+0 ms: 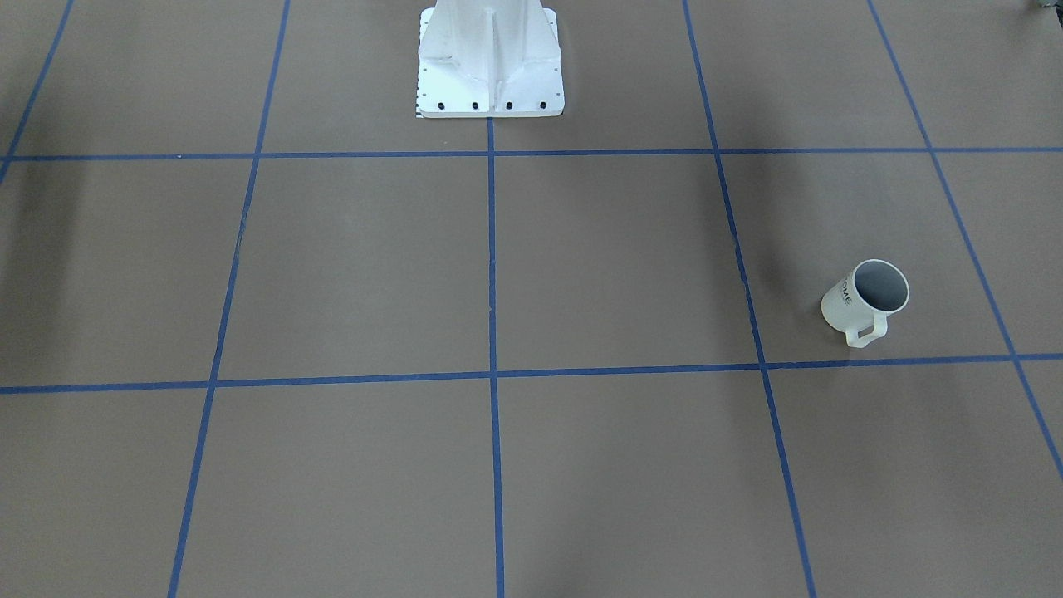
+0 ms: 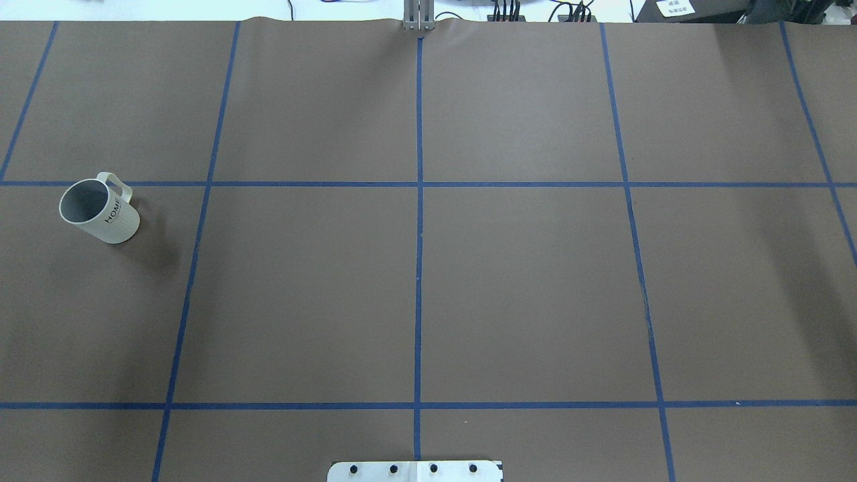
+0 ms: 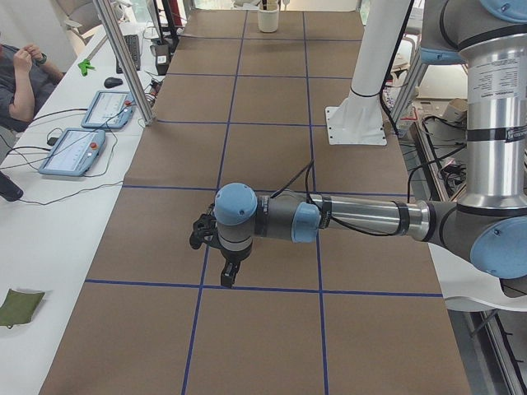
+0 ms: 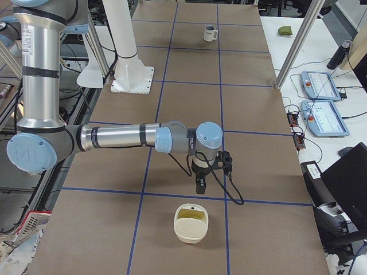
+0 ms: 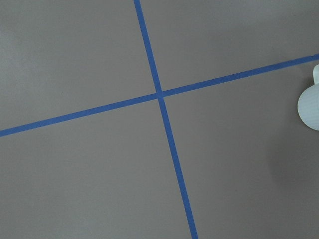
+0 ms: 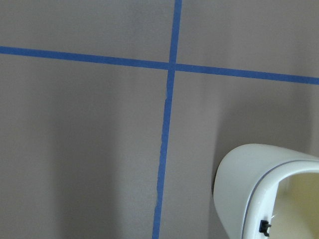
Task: Left arm hands cup to right arm to dump lemon
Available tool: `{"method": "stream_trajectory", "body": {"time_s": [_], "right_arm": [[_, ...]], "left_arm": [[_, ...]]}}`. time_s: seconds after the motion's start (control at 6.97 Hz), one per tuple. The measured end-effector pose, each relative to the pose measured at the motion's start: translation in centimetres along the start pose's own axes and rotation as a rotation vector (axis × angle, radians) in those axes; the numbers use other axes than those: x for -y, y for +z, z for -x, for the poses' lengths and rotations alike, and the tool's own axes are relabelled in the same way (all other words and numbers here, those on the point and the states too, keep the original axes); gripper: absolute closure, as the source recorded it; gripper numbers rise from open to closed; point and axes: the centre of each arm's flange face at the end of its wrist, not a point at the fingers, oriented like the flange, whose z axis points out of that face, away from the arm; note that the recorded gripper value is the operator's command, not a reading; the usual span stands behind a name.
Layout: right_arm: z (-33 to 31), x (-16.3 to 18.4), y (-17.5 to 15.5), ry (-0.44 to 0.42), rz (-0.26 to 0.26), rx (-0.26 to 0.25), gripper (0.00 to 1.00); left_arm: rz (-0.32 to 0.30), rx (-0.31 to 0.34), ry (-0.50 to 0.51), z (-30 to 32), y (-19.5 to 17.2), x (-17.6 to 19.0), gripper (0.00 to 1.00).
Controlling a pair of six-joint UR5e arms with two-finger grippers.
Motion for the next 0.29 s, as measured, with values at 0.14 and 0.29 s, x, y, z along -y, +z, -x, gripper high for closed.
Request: {"method": "stream_trajectory", "body": {"time_s": [0.14,0.29], "right_arm": [[0.02,0.0,-0.02,0.0,0.0,0.0,0.0],[0.03,0.01,-0.04,-0.001,-0.001,0.0,0.0]], "left_arm": [[-0.001,0.0,0.001,-0.06,-0.06,0.03,0.0],[-0.003,0.001,0.003,-0.14,-0.14,0.06,0.0]]}}
